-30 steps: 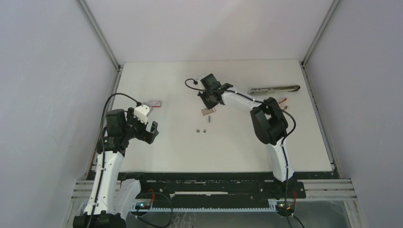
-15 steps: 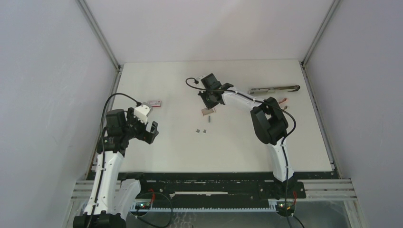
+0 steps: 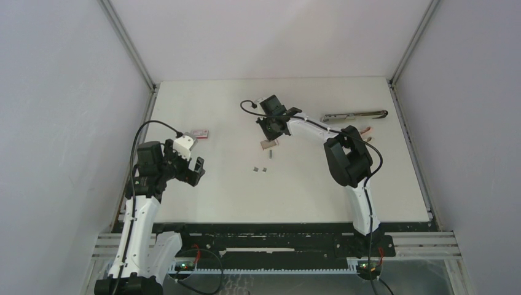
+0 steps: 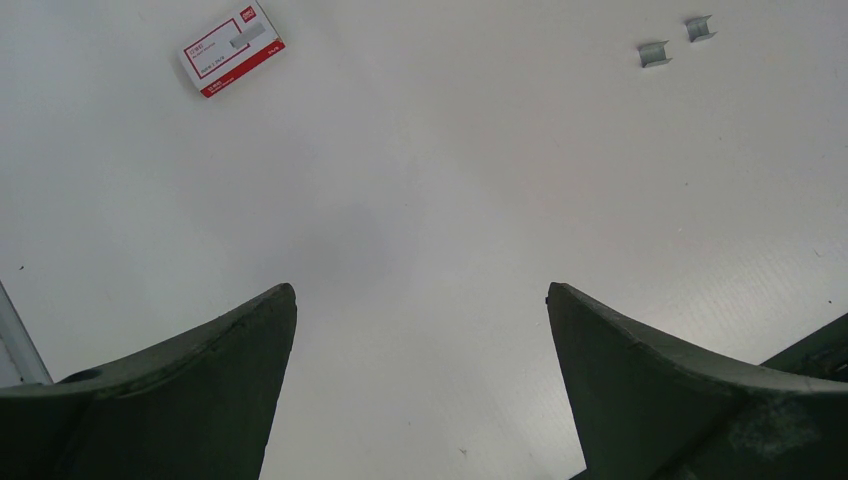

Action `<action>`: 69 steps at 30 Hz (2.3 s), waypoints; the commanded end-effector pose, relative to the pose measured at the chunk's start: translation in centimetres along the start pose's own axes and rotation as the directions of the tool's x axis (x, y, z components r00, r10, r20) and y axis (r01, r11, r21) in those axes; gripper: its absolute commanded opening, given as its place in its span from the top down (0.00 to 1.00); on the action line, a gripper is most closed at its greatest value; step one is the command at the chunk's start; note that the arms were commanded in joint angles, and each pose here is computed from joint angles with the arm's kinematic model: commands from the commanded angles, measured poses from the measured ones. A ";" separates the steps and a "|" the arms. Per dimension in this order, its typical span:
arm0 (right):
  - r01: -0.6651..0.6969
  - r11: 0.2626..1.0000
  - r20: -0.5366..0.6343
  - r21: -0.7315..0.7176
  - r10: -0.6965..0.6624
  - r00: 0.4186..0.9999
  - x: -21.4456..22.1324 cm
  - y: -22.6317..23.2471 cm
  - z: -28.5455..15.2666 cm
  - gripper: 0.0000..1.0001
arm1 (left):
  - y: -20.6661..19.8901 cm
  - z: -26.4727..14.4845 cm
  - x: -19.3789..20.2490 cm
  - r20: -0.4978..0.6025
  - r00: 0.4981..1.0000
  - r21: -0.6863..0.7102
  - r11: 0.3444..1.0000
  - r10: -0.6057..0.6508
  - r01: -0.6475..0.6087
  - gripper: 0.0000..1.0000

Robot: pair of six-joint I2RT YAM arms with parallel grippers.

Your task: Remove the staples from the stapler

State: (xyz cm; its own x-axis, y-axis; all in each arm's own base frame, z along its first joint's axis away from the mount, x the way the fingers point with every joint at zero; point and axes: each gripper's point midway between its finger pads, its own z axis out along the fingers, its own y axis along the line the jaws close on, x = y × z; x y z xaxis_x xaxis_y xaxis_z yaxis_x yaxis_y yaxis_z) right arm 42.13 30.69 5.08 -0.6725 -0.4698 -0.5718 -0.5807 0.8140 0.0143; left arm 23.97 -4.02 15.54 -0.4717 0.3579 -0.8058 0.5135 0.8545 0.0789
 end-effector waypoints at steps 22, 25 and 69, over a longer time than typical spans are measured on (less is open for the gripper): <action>-0.039 0.999 0.014 0.010 0.039 0.999 -0.5 -0.4 0.9 1.00 | 0.0 0.0 -0.3 0.032 0.999 -0.002 1.000 -0.002 0.002 0.00; -0.037 0.999 0.013 0.009 0.037 0.999 -0.5 -0.3 0.9 1.00 | 0.0 0.0 -0.3 0.032 0.999 -0.004 1.000 -0.003 0.003 0.00; -0.006 0.991 -0.023 -0.135 0.003 1.000 -0.6 0.8 -0.8 0.74 | 0.1 0.0 -0.3 0.029 1.000 -0.004 1.000 -0.005 0.005 0.00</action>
State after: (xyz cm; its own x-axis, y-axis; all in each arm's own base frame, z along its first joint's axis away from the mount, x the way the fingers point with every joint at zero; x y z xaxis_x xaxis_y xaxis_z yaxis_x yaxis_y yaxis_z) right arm 40.68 30.09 3.74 -0.7149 -0.4944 -0.4945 -0.6152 0.7808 0.1088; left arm 23.96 -3.93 15.68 -0.4682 0.3563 -0.8086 0.5096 0.8564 0.0823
